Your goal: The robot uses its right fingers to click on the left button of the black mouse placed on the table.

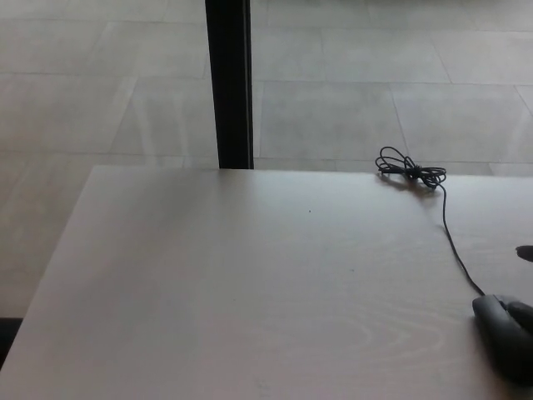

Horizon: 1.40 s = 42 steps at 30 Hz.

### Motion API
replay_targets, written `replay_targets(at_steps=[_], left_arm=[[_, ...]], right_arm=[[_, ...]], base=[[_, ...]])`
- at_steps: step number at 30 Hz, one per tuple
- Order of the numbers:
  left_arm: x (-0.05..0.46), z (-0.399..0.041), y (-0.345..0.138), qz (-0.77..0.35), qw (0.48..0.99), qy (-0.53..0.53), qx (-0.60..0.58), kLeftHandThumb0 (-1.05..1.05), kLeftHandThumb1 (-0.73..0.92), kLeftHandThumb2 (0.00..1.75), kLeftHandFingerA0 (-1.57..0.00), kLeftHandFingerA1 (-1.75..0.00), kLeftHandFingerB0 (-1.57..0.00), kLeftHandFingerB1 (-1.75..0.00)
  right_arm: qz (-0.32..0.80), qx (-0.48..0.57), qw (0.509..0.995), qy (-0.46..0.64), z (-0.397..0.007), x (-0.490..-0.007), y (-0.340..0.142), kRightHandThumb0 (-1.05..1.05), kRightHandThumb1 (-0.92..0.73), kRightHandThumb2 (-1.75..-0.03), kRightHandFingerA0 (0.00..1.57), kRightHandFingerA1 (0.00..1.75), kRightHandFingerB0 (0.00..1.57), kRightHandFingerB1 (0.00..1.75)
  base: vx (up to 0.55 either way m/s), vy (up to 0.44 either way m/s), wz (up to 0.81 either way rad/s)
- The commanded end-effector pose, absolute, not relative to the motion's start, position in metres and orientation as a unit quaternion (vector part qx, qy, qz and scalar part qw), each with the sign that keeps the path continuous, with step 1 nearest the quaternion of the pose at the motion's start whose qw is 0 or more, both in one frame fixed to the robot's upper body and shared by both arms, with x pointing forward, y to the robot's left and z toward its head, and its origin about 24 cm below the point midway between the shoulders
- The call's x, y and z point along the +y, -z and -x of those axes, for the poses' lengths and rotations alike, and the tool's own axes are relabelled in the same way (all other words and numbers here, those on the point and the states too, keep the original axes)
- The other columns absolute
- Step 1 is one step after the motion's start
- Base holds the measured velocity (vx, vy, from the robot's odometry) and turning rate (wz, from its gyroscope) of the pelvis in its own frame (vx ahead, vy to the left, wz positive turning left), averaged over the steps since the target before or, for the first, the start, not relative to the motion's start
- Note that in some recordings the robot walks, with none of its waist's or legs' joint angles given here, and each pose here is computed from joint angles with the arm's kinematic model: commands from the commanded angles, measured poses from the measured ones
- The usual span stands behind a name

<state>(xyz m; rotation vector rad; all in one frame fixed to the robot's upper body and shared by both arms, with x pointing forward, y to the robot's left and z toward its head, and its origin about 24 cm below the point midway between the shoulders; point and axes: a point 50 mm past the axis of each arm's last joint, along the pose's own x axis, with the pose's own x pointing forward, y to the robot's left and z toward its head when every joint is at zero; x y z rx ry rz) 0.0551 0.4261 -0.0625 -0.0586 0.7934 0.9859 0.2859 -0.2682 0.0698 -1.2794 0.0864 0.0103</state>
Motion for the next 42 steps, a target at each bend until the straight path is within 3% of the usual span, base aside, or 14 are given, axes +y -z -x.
replay_targets(at_steps=[1,16,17,19,20,21,23,25,26,29,32,34,40,42], left_arm=[[0.433,-0.056,0.055,0.017,0.810,-0.465,0.357,-0.83,0.92,0.79,-0.60,-0.64,-0.48,-0.46],[0.433,-0.055,0.055,0.028,0.812,-0.466,0.352,-0.82,0.92,0.76,-0.51,-0.60,-0.49,-0.45],[0.433,-0.056,0.055,0.026,0.813,-0.464,0.350,-0.82,0.92,0.76,-0.55,-0.63,-0.50,-0.46],[0.433,-0.056,0.055,0.035,0.814,-0.466,0.345,-0.83,0.92,0.75,-0.49,-0.63,-0.49,-0.46],[0.433,-0.057,0.055,0.031,0.811,-0.468,0.348,-0.83,0.92,0.74,-0.51,-0.64,-0.49,-0.47],[0.433,-0.057,0.055,0.024,0.813,-0.464,0.351,-0.82,0.92,0.73,-0.51,-0.63,-0.50,-0.48],[0.433,-0.057,0.055,0.022,0.813,-0.463,0.353,-0.82,0.92,0.77,-0.54,-0.63,-0.51,-0.47],[0.432,-0.057,0.056,0.026,0.814,-0.462,0.352,-0.81,0.92,0.79,-0.58,-0.65,-0.47,-0.48],[0.432,-0.056,0.056,0.023,0.813,-0.462,0.353,-0.83,0.92,0.73,-0.53,-0.60,-0.51,-0.47],[0.432,-0.056,0.056,0.047,0.814,-0.470,0.339,-0.84,0.92,0.74,-0.56,-0.68,-0.51,-0.49],[0.433,-0.058,0.055,0.035,0.811,-0.468,0.348,-0.85,0.92,0.78,-0.60,-0.69,-0.50,-0.48],[0.433,-0.058,0.055,0.037,0.817,-0.461,0.343,-0.81,0.92,0.77,-0.52,-0.63,-0.45,-0.47],[0.433,-0.057,0.055,0.033,0.814,-0.463,0.349,-0.81,0.92,0.79,-0.57,-0.61,-0.49,-0.45],[0.433,-0.057,0.055,0.028,0.814,-0.462,0.351,-0.81,0.92,0.78,-0.55,-0.60,-0.49,-0.45]], right_arm=[[0.705,-0.005,0.707,-0.062,-0.284,-0.253,-0.063,-0.95,-0.92,-0.79,0.32,0.40,0.26,0.32],[0.726,-0.006,0.684,-0.070,-0.278,-0.257,-0.048,-0.83,-0.74,-1.17,0.26,0.54,0.20,0.44],[0.728,-0.005,0.682,-0.070,-0.278,-0.258,-0.047,-0.90,-0.92,-0.75,0.31,0.43,0.32,0.33],[0.732,-0.003,0.678,-0.071,-0.276,-0.261,-0.045,-0.91,-0.81,-1.21,0.28,0.54,0.25,0.45],[0.733,0.004,0.676,-0.071,-0.277,-0.262,-0.043,-0.91,-0.92,-0.74,0.32,0.47,0.31,0.33],[0.736,0.003,0.673,-0.071,-0.277,-0.262,-0.043,-0.91,-0.80,-1.22,0.27,0.55,0.25,0.45],[0.736,0.002,0.673,-0.072,-0.276,-0.263,-0.042,-0.92,-0.91,-0.75,0.30,0.47,0.30,0.33],[0.740,0.001,0.668,-0.073,-0.275,-0.263,-0.040,-0.91,-0.81,-1.21,0.27,0.55,0.26,0.46],[0.742,0.002,0.667,-0.075,-0.275,-0.263,-0.040,-0.88,-0.92,-0.74,0.27,0.45,0.31,0.33],[0.747,-0.002,0.661,-0.077,-0.275,-0.262,-0.038,-0.89,-0.80,-1.21,0.29,0.56,0.27,0.46],[0.746,-0.007,0.660,-0.084,-0.275,-0.259,-0.035,-0.90,-0.92,-0.74,0.32,0.47,0.34,0.34],[0.752,-0.010,0.652,-0.097,-0.274,-0.254,-0.034,-0.89,-0.81,-1.22,0.29,0.56,0.26,0.46],[0.749,-0.014,0.650,-0.126,-0.271,-0.242,-0.030,-0.89,-0.92,-0.76,0.30,0.43,0.32,0.33],[0.751,-0.016,0.647,-0.129,-0.270,-0.242,-0.029,-0.89,-0.80,-1.21,0.30,0.54,0.28,0.46]], base=[[0.00,0.000,0.00],[0.00,0.000,0.00],[0.00,0.000,0.00],[0.00,0.000,0.00],[0.00,0.000,0.00],[0.00,0.000,0.00],[0.00,0.000,0.00],[0.00,0.000,0.00],[0.00,0.000,0.00],[0.00,0.000,0.00],[0.00,0.000,0.00],[0.00,0.000,0.00],[0.00,0.000,0.00],[0.00,0.000,0.00]])
